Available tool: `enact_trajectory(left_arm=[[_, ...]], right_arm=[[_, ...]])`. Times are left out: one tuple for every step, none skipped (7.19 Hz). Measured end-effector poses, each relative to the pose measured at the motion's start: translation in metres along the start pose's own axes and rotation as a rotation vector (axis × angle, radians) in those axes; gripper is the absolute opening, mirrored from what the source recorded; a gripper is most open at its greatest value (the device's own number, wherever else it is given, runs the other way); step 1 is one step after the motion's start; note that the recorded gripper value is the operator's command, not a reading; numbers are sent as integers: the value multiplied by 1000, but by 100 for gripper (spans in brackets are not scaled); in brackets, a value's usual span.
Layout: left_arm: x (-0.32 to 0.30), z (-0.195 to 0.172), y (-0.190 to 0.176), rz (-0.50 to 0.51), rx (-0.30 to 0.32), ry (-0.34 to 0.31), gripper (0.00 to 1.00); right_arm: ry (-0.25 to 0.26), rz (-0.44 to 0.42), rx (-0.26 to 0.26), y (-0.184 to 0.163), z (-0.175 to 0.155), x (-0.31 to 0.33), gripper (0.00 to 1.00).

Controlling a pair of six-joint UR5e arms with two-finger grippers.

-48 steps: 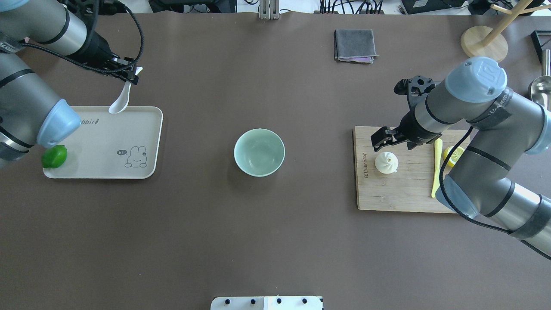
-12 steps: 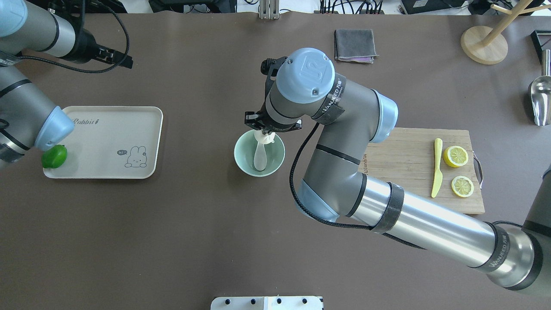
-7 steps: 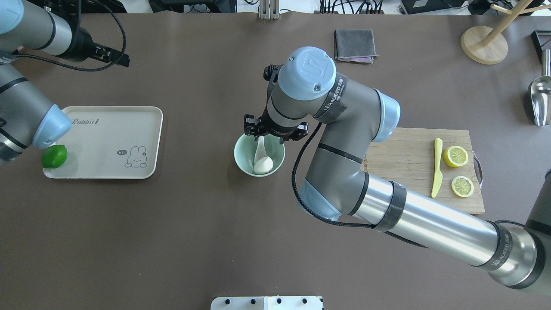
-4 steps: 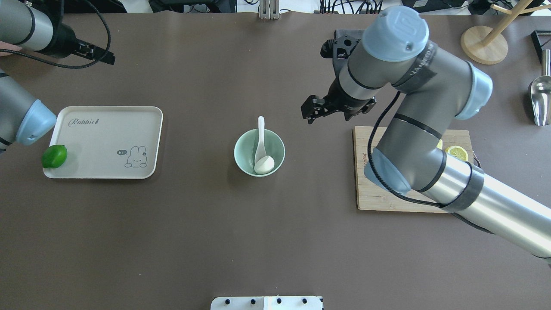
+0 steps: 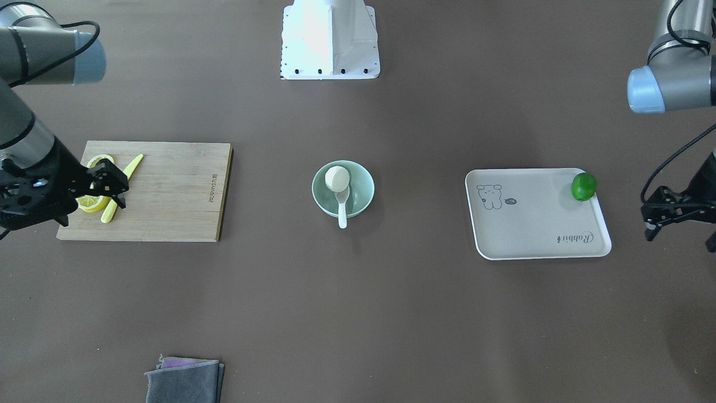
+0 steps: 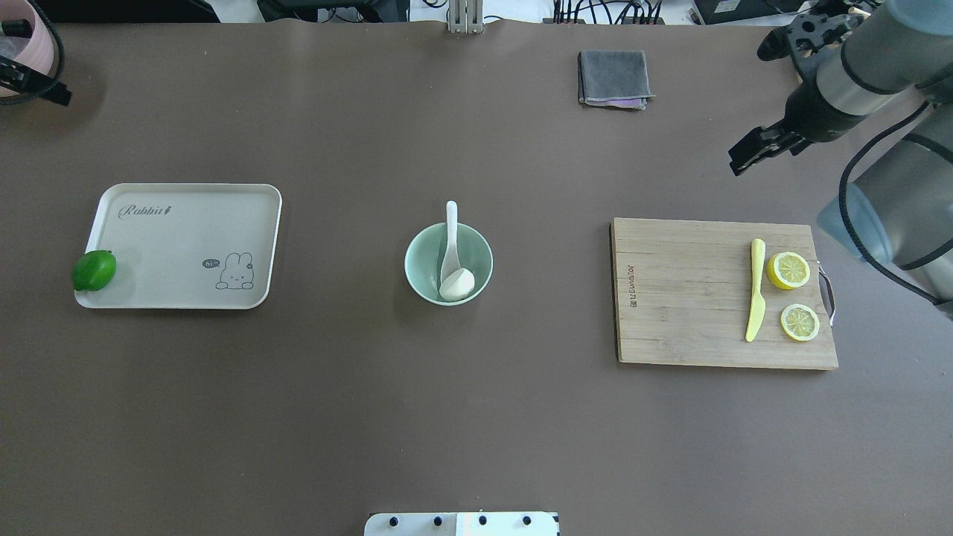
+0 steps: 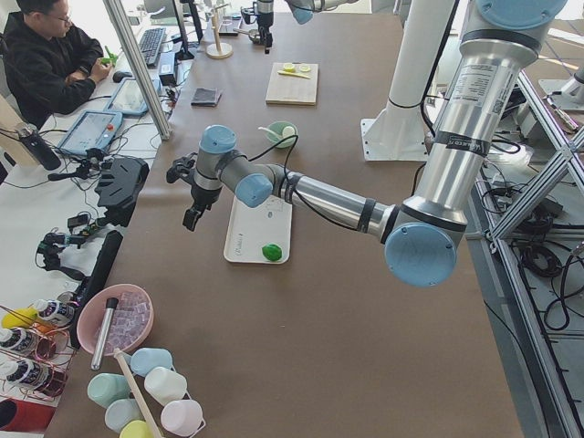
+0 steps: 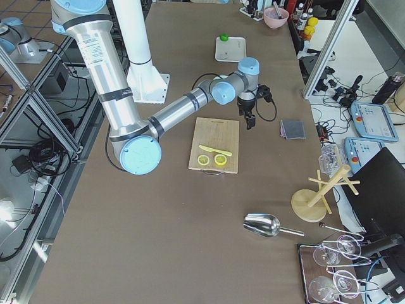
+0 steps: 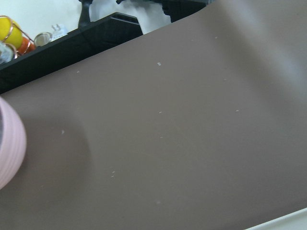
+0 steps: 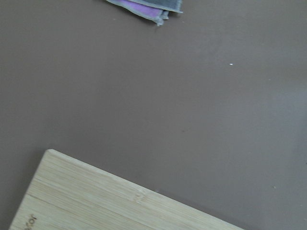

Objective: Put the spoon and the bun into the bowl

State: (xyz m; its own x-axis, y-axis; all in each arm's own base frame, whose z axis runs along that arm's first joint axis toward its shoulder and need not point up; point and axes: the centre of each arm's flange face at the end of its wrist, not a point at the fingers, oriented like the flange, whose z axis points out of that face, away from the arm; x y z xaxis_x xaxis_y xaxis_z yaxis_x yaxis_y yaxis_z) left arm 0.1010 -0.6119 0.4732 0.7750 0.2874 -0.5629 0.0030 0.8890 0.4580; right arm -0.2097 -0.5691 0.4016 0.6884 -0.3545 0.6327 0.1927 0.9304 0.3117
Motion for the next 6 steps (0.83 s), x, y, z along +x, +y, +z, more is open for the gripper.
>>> enact_trajectory(left_arm=[[-27,-11,17,-26,-17,15,98],[-50,-17,36,-56,-33,25,98],[-69,-21,58,-89,-51,37,98],[-88,-26,82,-129,-68,58,98],[-104,-34,103,-164,-77,79,98],[-124,-42,124,-187,-81,89,98]], right_arm=[[-1,-24,-22,14,-3,58,100],[5,-5,-38,30,-5,110,100],[0,51,-47,50,-11,158,100],[-24,133,-49,76,-23,205,100],[-49,219,-52,100,-38,238,100],[-68,301,-61,122,-50,263,100]])
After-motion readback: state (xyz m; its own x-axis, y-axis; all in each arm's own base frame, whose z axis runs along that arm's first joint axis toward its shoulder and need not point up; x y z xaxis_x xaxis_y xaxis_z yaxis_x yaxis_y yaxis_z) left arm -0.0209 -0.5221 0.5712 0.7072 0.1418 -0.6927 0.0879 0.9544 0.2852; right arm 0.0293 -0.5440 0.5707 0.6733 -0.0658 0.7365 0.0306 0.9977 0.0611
